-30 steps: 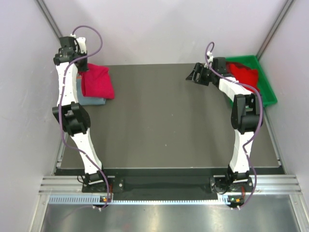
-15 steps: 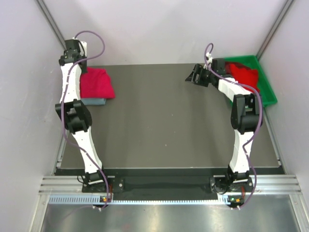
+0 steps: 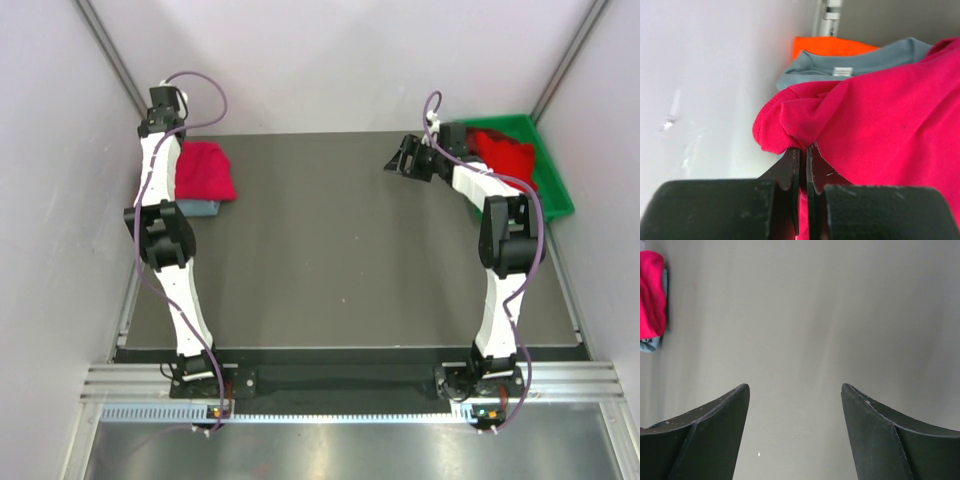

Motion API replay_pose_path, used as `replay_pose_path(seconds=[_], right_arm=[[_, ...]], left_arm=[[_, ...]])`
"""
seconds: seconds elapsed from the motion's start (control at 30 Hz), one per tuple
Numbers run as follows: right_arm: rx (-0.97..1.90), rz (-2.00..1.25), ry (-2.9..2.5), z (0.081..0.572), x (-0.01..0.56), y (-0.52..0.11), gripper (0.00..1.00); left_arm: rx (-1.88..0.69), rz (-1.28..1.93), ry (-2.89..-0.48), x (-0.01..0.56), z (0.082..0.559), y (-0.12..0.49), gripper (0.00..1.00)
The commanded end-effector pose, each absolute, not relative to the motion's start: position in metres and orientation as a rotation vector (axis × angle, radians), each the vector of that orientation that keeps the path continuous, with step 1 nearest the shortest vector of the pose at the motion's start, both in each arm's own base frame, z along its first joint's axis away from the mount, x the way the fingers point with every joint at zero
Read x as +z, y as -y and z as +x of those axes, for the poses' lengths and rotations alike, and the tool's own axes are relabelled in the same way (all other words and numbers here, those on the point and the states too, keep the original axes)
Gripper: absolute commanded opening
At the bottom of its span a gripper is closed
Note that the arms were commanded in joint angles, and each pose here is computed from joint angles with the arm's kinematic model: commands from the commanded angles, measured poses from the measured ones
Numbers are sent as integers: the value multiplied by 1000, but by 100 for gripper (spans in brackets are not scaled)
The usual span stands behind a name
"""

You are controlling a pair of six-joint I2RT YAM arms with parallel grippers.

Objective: Fold and stack the t-shirts
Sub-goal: Neatly place the folded tshirt to the corner

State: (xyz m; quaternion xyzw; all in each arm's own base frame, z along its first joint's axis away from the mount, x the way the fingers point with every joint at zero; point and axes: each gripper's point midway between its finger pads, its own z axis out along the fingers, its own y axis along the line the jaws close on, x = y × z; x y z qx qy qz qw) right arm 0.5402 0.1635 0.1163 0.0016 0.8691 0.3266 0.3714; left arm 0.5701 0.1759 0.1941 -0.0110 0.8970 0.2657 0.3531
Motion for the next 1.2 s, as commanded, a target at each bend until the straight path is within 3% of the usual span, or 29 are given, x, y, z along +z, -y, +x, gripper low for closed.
replay_pose_path(seconds=[0.0,0.53,1.17], right_arm=[[837,-68,-2117,543,162,-171,75],[837,-82,-2122,539,161,-176,75],[825,-93,-2129,534,160,-176,75]], left_arm=[[852,-85,-2186,232,576,-200,0],[1172,-11,-2163,210,579,-236,0],[1304,75,-2154,168,601,-250,0]])
